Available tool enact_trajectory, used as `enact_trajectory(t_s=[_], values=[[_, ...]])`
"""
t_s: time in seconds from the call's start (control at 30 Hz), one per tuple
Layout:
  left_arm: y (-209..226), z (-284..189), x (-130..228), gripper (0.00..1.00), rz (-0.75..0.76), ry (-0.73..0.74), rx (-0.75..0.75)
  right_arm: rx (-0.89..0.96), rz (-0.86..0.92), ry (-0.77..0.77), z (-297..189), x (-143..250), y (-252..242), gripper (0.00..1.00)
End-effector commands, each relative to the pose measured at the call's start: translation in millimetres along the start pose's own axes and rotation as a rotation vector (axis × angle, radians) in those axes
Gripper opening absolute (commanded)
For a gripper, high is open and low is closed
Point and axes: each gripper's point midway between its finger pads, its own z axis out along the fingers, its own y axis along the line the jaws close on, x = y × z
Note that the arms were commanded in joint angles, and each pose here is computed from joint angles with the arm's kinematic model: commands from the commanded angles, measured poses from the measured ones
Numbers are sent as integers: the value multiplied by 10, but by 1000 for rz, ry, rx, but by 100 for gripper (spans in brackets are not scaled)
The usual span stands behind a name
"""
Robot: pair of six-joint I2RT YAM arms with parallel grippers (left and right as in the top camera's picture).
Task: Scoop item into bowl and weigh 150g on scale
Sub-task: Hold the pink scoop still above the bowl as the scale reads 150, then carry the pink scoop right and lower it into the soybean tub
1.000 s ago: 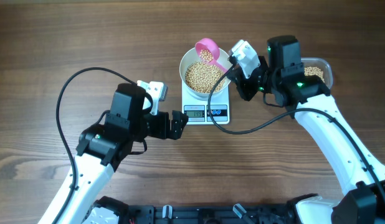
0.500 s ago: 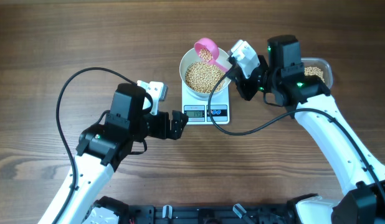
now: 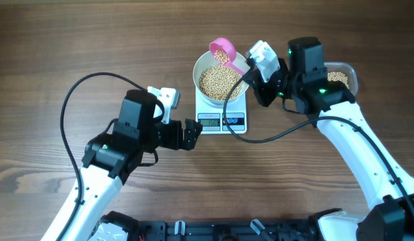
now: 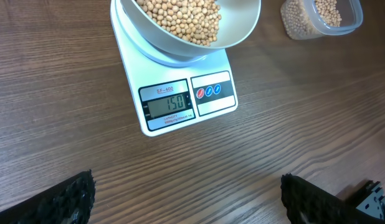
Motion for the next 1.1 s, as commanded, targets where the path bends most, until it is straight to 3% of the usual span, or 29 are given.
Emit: enact_trajectory(t_s=[0.0,0.5,0.7,0.87,1.07], values=[[-13,9,14,100,19,3,6,22,-13,1,1,-55,-48,4],[-12,9,13,100,19,3,6,-45,304,-61,-54,-180,-7,4],[-12,9,13,100,19,3,6,-52,332,-103,-154,-202,-167,4],[-12,9,13,100,19,3,6,-40,519,-225,-434,-304,-577,4],[-13,9,14,100,19,4,6,31,738,-361,-1175,-65,-1259,4]])
